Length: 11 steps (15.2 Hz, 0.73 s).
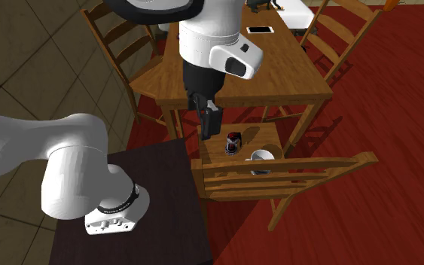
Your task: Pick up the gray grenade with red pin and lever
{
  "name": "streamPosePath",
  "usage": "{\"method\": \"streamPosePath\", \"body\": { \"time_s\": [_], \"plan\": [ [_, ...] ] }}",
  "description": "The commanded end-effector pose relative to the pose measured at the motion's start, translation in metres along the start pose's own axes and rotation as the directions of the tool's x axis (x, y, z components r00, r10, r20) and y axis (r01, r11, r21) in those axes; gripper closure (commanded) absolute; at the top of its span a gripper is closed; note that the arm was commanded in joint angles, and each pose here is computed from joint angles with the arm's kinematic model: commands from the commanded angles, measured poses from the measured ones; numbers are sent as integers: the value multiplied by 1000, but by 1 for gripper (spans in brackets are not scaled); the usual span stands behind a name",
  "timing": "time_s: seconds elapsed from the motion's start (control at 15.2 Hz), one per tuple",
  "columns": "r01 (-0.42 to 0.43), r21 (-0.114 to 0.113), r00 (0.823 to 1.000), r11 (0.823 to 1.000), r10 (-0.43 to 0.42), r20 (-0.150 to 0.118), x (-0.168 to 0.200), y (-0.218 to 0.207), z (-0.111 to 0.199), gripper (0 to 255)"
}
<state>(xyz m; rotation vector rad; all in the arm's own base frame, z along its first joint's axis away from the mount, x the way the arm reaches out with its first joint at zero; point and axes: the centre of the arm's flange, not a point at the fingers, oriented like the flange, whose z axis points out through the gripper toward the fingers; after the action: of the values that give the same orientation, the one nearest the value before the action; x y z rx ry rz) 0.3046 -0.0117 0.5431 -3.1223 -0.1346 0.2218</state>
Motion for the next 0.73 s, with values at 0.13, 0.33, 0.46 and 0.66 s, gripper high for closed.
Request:
{"method": "streamPosePath", "body": {
  "time_s": [0.13,0.33,0.46,0.66],
  "plan": [
    [5,-10,1000,1000,-5,0,16,-12,18,0],
    [14,-24,1000,1000,-14,0,41,-30,45,0],
    [19,-33,1000,999,-19,0,57,-41,63,0],
    [27,-48,1000,998,-27,0,81,-59,90,0]
  ]
}}
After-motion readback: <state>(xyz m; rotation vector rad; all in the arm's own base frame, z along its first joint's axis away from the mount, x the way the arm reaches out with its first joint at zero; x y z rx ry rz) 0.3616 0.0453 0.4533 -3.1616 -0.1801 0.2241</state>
